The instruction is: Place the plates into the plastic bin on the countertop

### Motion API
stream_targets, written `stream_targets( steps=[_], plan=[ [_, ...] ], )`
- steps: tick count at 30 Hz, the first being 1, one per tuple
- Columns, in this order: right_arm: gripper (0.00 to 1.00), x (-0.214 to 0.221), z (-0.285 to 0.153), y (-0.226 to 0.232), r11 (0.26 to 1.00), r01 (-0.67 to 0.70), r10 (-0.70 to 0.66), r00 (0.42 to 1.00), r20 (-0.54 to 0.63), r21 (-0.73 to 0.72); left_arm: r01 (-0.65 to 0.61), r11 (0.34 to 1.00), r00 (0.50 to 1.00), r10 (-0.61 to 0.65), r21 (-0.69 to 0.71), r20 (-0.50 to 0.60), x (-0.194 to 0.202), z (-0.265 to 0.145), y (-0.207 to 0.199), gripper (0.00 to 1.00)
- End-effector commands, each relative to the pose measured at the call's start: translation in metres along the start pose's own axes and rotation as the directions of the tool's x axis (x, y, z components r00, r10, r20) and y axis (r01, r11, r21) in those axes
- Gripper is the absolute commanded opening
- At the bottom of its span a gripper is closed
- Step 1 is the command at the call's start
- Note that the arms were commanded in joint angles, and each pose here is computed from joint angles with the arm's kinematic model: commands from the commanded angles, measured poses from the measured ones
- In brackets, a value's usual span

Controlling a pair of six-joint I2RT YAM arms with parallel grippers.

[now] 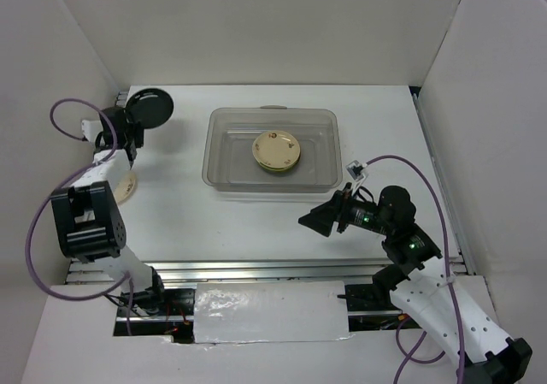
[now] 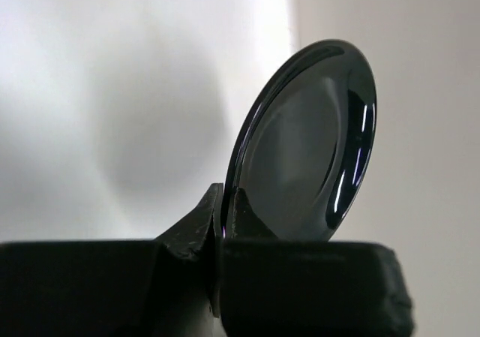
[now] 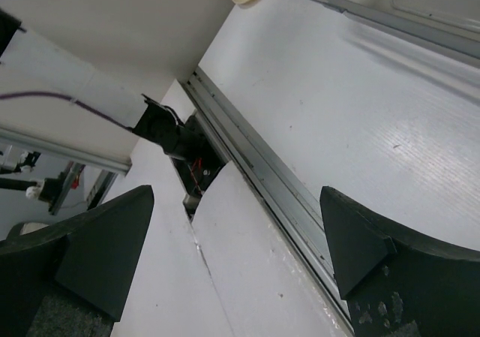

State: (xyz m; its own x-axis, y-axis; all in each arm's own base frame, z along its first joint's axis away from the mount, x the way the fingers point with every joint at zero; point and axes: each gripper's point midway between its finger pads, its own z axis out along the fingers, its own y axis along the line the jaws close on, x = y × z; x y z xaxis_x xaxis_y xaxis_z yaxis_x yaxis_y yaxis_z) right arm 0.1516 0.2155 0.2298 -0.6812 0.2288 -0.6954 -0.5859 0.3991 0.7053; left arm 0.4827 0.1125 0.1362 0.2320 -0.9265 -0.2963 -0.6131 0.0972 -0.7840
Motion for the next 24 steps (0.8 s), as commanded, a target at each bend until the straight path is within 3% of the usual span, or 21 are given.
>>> stream_targets(
  steps=[1,2,3,4,5,7,9,12,15,18,24],
  plan=[
    [1.0,-0.027,-0.006,0.009,0.998,0.055,-0.059,0.995,0.078,0.041,-0.126,0.945,0.983,0.159,0.302,-0.088,0.019,-0.061,-0.093,0.0],
    [1.0,-0.03,-0.007,0.008,0.997,0.049,-0.054,0.995,0.084,0.053,-0.222,0.917,0.957,0.27,0.332,-0.104,0.036,-0.067,-0.101,0.0],
    [1.0,-0.036,-0.008,0.005,0.996,0.034,-0.042,0.994,0.098,0.086,-0.279,0.879,0.909,0.372,0.387,-0.188,0.077,-0.082,-0.111,0.0],
    [1.0,-0.04,-0.008,0.001,0.994,0.02,-0.032,0.994,0.109,0.112,-0.362,0.839,0.854,0.473,0.406,-0.216,0.096,-0.096,-0.123,0.0],
    [1.0,-0.045,-0.009,-0.002,0.99,0.009,-0.026,0.992,0.125,0.139,-0.408,0.795,0.777,0.56,0.449,-0.287,0.148,-0.105,-0.12,0.0],
    [1.0,-0.058,-0.015,-0.006,0.977,-0.016,-0.019,0.987,0.161,0.213,-0.457,0.715,0.675,0.666,0.528,-0.318,0.191,-0.127,-0.132,0.0],
    [1.0,-0.069,-0.023,-0.005,0.965,-0.026,-0.023,0.983,0.184,0.26,-0.485,0.676,0.572,0.725,0.554,-0.383,0.242,-0.134,-0.114,0.0],
    [1.0,-0.079,-0.035,-0.007,0.948,-0.038,-0.034,0.975,0.22,0.317,-0.506,0.642,0.467,0.765,0.576,-0.443,0.286,-0.136,-0.094,0.0],
    [1.0,-0.082,-0.041,0.001,0.948,-0.04,-0.036,0.972,0.233,0.314,-0.53,0.61,0.387,0.792,0.59,-0.472,0.314,-0.136,-0.076,0.0],
    [1.0,-0.08,-0.045,0.007,0.954,-0.043,-0.03,0.971,0.239,0.295,-0.56,0.587,0.342,0.806,0.584,-0.483,0.325,-0.132,-0.062,0.0],
    [1.0,-0.082,-0.051,0.022,0.964,-0.03,-0.038,0.968,0.25,0.263,-0.582,0.58,0.312,0.807,0.57,-0.502,0.329,-0.124,-0.04,0.0]
  ],
)
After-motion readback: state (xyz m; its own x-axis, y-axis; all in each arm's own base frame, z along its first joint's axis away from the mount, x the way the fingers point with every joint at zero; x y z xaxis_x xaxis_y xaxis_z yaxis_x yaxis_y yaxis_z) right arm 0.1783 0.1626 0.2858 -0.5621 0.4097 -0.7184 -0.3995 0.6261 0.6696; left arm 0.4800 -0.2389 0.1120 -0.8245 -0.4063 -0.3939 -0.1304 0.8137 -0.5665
